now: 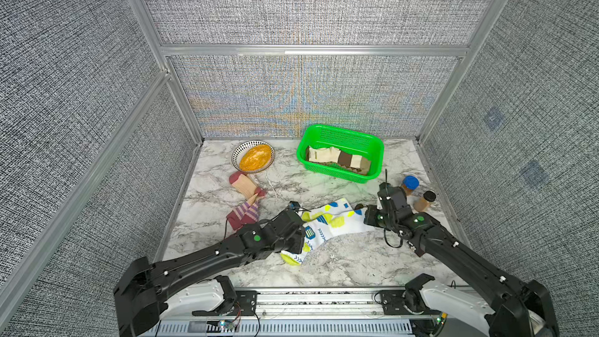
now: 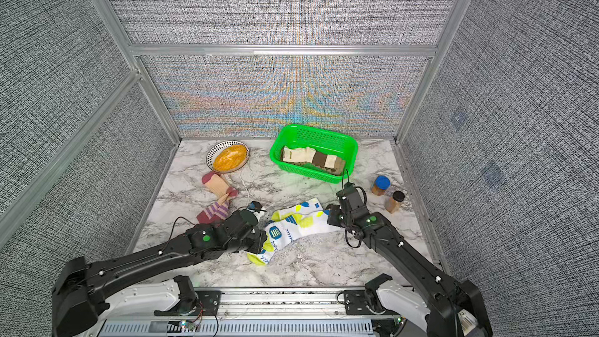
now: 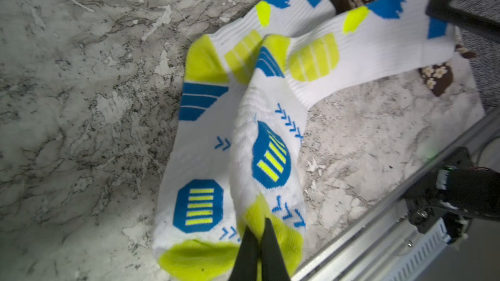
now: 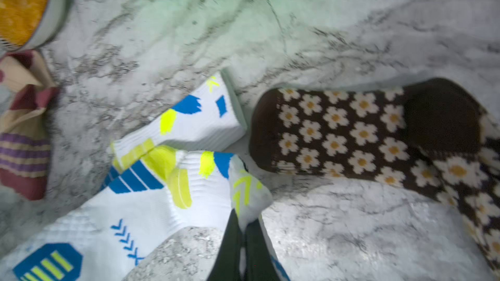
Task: Place the socks together as a pair
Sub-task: Flatten out the sock.
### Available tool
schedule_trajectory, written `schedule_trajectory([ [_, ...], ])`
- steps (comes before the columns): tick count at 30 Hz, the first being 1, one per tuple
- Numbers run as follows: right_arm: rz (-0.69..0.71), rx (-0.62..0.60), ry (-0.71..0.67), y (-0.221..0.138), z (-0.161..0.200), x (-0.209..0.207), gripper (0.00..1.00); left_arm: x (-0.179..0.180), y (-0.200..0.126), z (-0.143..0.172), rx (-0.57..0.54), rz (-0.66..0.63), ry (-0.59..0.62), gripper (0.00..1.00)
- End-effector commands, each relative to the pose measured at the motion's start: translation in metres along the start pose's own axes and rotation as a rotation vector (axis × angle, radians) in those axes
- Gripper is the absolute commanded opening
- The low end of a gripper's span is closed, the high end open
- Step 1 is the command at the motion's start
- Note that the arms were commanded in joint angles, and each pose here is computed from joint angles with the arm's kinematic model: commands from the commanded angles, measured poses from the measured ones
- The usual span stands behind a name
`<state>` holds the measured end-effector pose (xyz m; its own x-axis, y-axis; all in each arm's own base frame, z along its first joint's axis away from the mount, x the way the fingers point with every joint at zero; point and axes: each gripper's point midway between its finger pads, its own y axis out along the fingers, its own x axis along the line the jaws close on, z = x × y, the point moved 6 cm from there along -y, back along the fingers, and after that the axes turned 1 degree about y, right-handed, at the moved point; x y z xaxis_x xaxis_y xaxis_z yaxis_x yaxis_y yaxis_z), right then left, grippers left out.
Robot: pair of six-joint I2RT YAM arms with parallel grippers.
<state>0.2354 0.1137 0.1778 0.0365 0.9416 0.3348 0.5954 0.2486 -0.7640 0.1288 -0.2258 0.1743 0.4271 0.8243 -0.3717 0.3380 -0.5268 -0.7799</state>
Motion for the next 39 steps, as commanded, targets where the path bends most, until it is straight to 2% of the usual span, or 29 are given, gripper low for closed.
schedule_trajectory([
  [1,-0.003,0.026,-0.105,-0.001,-0.009,0.009,0.0,0.006,-0.016,0.015,-0.017,-0.027,-0.064,0.01],
  [5,-0.03,0.02,-0.181,0.003,-0.039,0.035,0.0,0.012,-0.025,0.03,-0.07,-0.019,-0.103,0.01],
  [9,-0.07,-0.008,-0.222,0.003,-0.061,0.054,0.0,0.011,-0.038,0.031,-0.129,-0.006,-0.109,0.01],
  [13,-0.059,0.017,-0.262,0.017,-0.073,0.062,0.0,0.016,-0.035,0.036,-0.128,-0.044,-0.104,0.01],
  [22,-0.094,0.095,-0.25,0.075,-0.072,0.056,0.0,0.031,-0.009,0.046,-0.107,-0.161,-0.09,0.01],
  [30,-0.09,0.187,-0.223,0.125,-0.046,0.03,0.0,0.048,0.016,0.065,-0.073,-0.22,-0.111,0.01],
  [31,-0.086,0.194,-0.216,0.13,-0.043,0.026,0.01,0.05,0.02,0.068,-0.07,-0.226,-0.119,0.01],
  [32,-0.094,0.202,-0.213,0.135,-0.04,0.024,0.09,0.051,0.022,0.07,-0.067,-0.222,-0.124,0.02],
  [33,-0.1,0.213,-0.209,0.138,-0.037,0.022,0.17,0.05,0.023,0.072,-0.063,-0.211,-0.129,0.03],
  [34,-0.099,0.221,-0.206,0.141,-0.035,0.021,0.28,0.049,0.024,0.073,-0.06,-0.192,-0.135,0.09],
  [35,-0.089,0.221,-0.206,0.143,-0.034,0.018,0.37,0.049,0.024,0.073,-0.061,-0.179,-0.145,0.23],
  [37,-0.084,0.225,-0.204,0.144,-0.031,0.014,0.47,0.047,0.022,0.074,-0.062,-0.159,-0.165,0.44],
  [39,-0.081,0.231,-0.209,0.143,-0.03,0.013,0.52,0.047,0.021,0.076,-0.057,-0.147,-0.188,0.55],
])
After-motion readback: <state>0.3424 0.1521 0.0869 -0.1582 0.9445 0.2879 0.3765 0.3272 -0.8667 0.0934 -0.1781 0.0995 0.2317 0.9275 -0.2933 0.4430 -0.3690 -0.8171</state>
